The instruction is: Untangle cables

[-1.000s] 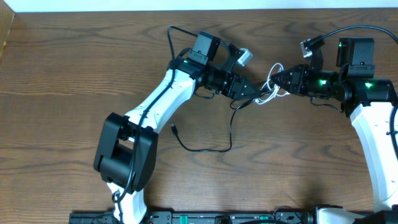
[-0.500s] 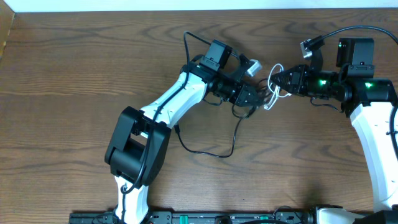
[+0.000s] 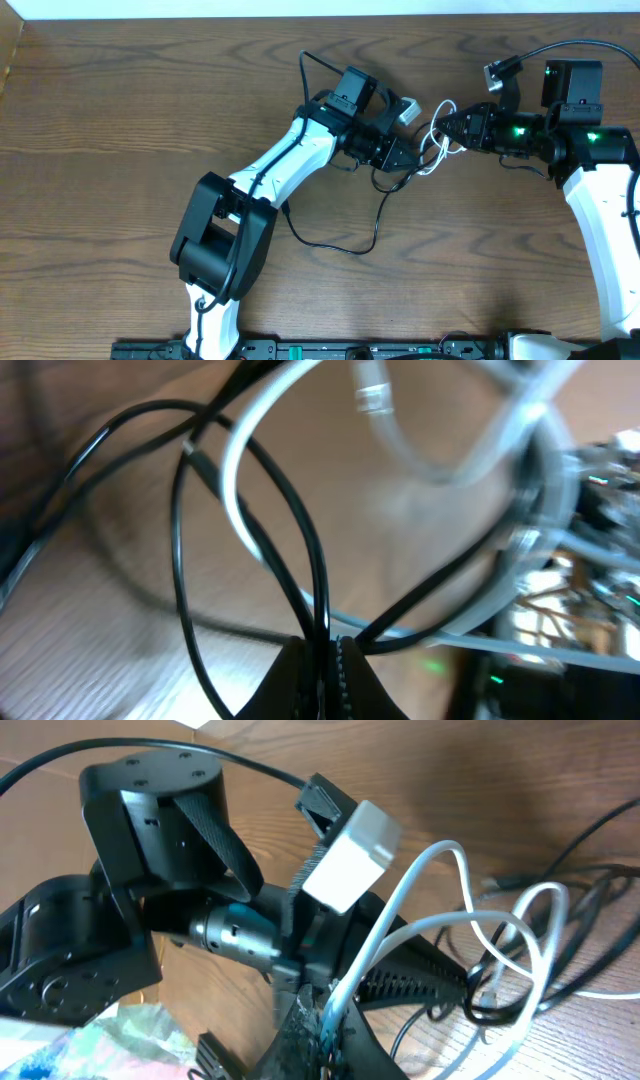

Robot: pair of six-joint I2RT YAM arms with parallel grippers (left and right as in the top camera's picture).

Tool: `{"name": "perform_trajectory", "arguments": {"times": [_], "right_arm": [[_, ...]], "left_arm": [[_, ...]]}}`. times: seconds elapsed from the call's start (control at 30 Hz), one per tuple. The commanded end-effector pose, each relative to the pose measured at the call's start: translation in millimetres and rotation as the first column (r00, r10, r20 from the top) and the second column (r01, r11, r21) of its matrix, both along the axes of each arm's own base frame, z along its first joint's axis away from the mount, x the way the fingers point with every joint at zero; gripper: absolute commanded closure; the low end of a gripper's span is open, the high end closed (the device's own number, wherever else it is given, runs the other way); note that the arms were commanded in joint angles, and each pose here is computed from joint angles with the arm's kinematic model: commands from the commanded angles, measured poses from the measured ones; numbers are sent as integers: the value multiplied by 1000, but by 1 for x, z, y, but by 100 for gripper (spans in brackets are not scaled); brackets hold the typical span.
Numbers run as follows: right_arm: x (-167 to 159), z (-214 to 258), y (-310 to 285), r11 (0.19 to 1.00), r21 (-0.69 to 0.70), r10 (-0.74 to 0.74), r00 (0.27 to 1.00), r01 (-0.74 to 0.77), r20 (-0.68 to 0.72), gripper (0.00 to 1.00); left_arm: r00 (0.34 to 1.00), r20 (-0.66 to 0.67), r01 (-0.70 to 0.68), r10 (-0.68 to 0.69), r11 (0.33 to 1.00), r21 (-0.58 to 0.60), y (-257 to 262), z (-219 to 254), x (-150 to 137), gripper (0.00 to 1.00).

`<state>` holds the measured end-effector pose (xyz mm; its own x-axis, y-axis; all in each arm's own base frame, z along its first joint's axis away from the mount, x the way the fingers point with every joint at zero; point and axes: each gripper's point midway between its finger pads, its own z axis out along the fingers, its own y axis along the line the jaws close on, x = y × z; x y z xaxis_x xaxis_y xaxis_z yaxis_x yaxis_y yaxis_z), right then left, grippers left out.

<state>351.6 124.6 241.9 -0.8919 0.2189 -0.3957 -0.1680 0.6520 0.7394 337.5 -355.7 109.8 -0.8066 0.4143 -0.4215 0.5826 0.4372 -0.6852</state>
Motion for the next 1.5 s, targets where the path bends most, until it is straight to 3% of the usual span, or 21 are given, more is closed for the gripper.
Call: {"name": "perform_trajectory", "arguments": {"times": [0.0,0.1,0.23,0.33,0.7,0.93,1.1,1.17,1.37,1.47], "right_arm": [[6,-7,-23,990,-82,-118,992,115,-36,99],[5,-35,-61,921,-276,-312,945,275,-100,99],[-4,-53,-90,838,-434,-415,903,332,-110,99],[-9,-61,-104,789,-507,-458,882,346,-110,99],[-17,-94,-110,771,-561,-470,864,302,-181,99],[-12,-112,-117,767,-574,-483,847,287,-222,99],[-5,-109,-102,828,-515,-373,904,223,-208,99],[-5,-108,-102,830,-511,-372,905,223,-208,99],[-6,-109,-101,830,-512,-371,904,220,-214,99],[-7,-109,-101,830,-513,-372,902,217,-220,99]], "left_arm": [[978,76,-208,197,953,218,32,-29,37,93],[960,97,-280,264,924,262,54,-25,49,92],[914,175,-402,365,868,291,88,0,68,93],[875,255,-467,411,854,230,106,45,76,93],[786,382,-527,486,850,4,122,168,53,92],[700,439,-629,564,778,4,162,185,62,93],[724,406,-625,558,779,45,166,175,55,92],[766,386,-571,514,820,41,152,172,47,92],[909,286,-321,302,947,21,90,153,11,59],[944,241,-247,227,967,57,68,132,-3,53]]}}
